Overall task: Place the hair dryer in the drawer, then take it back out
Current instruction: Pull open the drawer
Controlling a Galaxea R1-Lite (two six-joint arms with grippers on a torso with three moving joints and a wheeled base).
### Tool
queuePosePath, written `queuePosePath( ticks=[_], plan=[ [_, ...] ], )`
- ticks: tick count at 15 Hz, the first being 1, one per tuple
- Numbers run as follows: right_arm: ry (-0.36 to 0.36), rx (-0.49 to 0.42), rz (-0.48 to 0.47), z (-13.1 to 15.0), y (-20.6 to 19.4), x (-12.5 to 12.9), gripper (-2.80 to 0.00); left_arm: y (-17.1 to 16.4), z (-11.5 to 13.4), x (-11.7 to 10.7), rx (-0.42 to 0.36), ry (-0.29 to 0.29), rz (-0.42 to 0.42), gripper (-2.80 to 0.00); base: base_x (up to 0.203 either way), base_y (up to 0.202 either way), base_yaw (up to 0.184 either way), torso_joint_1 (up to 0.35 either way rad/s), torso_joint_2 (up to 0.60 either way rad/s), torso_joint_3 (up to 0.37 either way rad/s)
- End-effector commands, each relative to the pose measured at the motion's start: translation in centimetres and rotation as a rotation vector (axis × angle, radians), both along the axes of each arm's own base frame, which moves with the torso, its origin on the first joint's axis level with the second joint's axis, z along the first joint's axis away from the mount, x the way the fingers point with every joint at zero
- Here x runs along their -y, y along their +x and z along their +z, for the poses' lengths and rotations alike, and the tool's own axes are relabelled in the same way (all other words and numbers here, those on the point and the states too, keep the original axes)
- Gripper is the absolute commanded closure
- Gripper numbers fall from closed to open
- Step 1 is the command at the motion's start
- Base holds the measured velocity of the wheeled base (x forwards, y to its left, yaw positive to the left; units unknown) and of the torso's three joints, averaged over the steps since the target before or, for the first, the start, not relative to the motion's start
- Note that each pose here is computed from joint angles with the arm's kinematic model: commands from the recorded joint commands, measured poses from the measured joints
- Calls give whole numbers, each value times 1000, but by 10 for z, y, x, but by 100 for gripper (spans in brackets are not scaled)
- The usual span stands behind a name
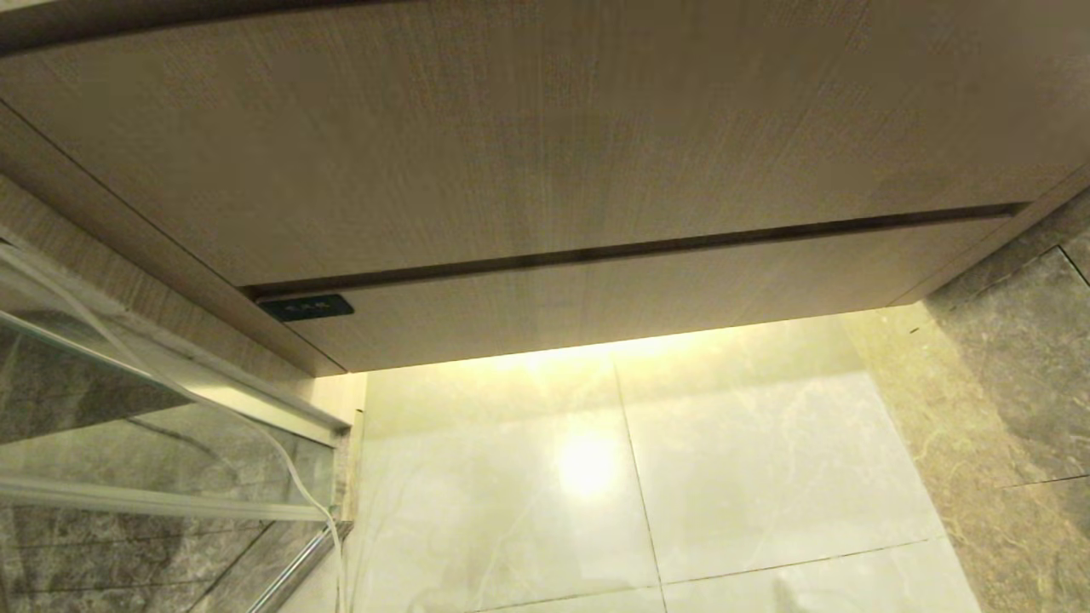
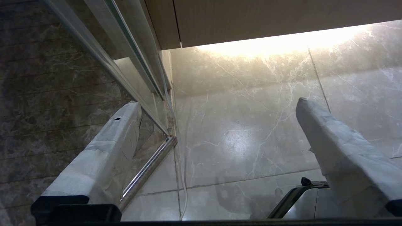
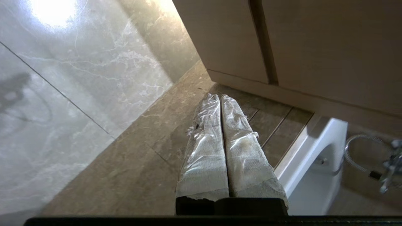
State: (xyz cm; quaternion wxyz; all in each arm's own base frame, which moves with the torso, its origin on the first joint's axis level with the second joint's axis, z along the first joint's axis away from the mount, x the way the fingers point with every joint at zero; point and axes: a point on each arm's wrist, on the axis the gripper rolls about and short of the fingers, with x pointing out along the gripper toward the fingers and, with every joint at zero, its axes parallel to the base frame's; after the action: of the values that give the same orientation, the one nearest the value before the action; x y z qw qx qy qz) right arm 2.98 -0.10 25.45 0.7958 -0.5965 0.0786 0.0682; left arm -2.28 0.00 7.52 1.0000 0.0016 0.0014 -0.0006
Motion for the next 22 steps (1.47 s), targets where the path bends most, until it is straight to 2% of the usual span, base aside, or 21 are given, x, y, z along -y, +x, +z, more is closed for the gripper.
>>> queuePosePath(
  ticks=[1,3,5,6,7,15,16,17,18,22],
  plan=[
    [-13,-9,31,-1,2,0,0,0,0,0,1,0,0,-280,0,0,0,0,0,0],
    [-37,-5,108,-1,2,-2,0,0,0,0,0,0,0,-280,0,0,0,0,0,0],
    [-39,-6,113,-1,2,-2,0,0,0,0,0,0,0,-280,0,0,0,0,0,0],
    [-61,-4,178,-2,2,-3,0,0,0,0,0,0,0,-280,0,0,0,0,0,0],
    [-72,-7,199,-3,2,-4,0,0,0,0,0,0,0,-280,0,0,0,0,0,0],
    [-49,-20,189,-4,5,-3,0,0,0,0,1,0,0,-280,0,0,0,0,0,0],
    [-23,-31,140,-4,6,-2,0,0,0,0,0,0,0,-280,0,0,0,0,0,0],
    [13,-44,34,-4,7,0,0,0,0,0,0,0,0,-280,0,0,0,0,0,0],
    [39,-51,-9,-4,9,1,0,0,0,0,0,0,0,-280,0,0,0,0,0,0],
    [39,-51,-9,-4,9,1,0,0,0,0,0,0,0,-280,0,0,0,0,0,0]
  ],
)
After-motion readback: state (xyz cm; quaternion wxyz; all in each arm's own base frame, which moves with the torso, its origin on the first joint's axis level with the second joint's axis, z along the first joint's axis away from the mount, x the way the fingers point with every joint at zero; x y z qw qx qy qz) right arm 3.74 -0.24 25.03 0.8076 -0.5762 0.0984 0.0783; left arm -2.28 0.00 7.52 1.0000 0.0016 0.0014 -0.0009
